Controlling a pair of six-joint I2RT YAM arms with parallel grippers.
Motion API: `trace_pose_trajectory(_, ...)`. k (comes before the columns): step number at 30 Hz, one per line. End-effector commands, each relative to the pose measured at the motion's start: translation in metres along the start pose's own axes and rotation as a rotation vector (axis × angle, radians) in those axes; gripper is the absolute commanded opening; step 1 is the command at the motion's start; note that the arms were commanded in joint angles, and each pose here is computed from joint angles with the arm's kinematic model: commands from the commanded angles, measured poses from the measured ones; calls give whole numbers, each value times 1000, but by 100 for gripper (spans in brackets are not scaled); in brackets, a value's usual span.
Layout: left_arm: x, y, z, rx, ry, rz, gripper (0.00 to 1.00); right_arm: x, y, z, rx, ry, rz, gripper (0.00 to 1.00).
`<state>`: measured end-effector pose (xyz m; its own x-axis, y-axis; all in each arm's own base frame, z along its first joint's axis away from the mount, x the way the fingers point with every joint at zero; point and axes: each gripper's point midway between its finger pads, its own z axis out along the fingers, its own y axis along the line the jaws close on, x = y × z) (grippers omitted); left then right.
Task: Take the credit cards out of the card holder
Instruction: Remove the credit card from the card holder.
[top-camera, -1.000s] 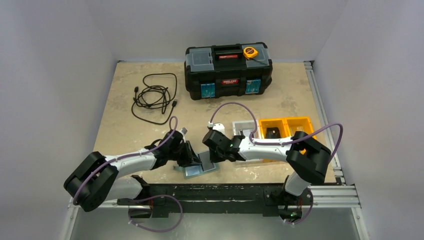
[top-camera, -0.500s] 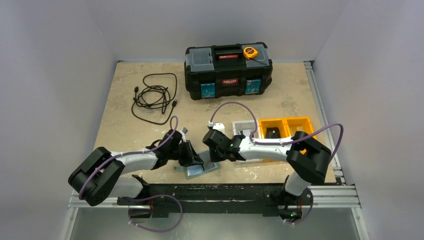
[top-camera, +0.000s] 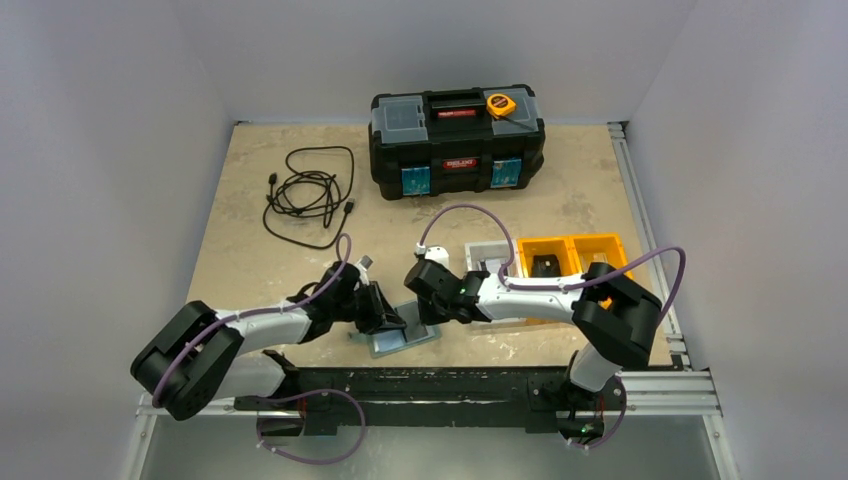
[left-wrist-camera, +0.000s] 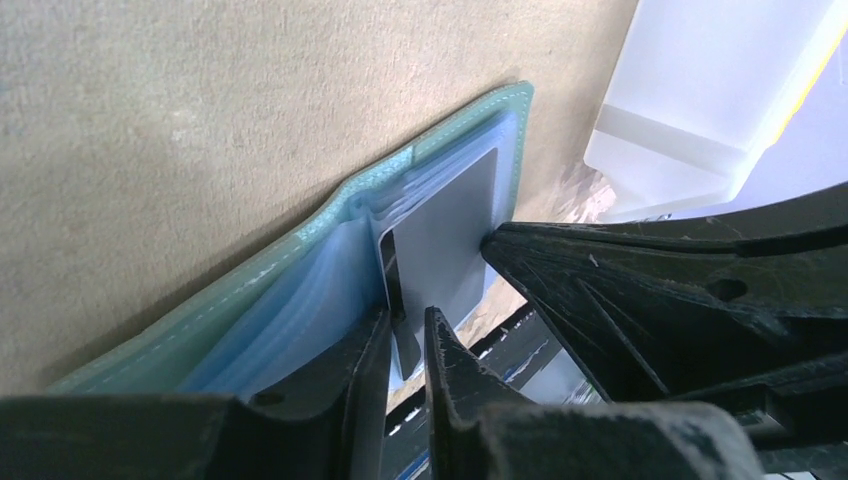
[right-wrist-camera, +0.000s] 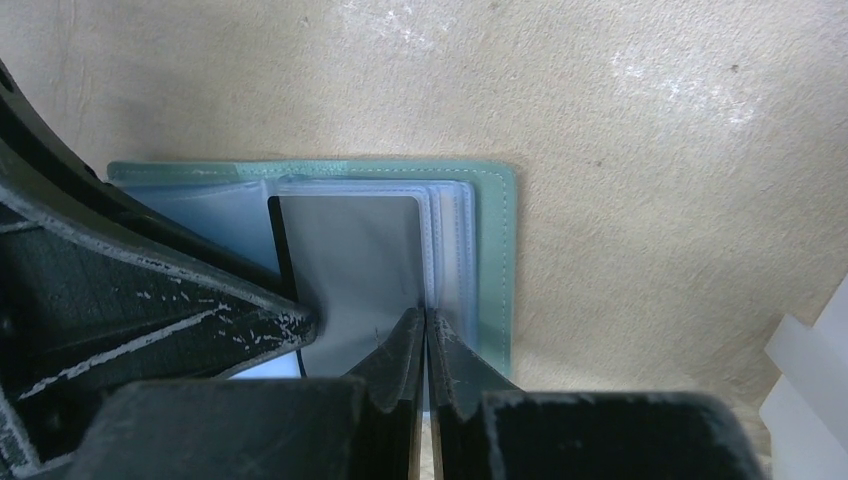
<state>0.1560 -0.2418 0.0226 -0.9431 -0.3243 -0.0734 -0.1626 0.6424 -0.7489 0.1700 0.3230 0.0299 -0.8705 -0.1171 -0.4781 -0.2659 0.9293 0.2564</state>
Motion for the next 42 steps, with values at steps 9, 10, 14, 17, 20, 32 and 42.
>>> trace_pose_trajectory(9,4,5,-10,66,-45,-10,24,26,-23,17,55,86,45,0)
trace_pose_trajectory(10,6,7,-10,67,-46,-13,24,27,-26,18,62,88,47,0)
trace_pose_trajectory(14,7,10,-12,86,-57,-11,24,29,-32,21,69,100,53,0)
trace_pose_trajectory(17,7,10,-13,81,-61,0,17,29,-33,21,69,98,55,0)
trace_pose_trajectory(20,6,10,-13,79,-60,1,12,28,-33,22,69,97,57,0)
trace_pose_trajectory(32,4,4,-6,95,-42,0,12,28,-29,23,54,104,53,0)
trace_pose_trajectory(42,1,-4,-2,120,-31,-18,6,27,-27,22,50,105,47,0)
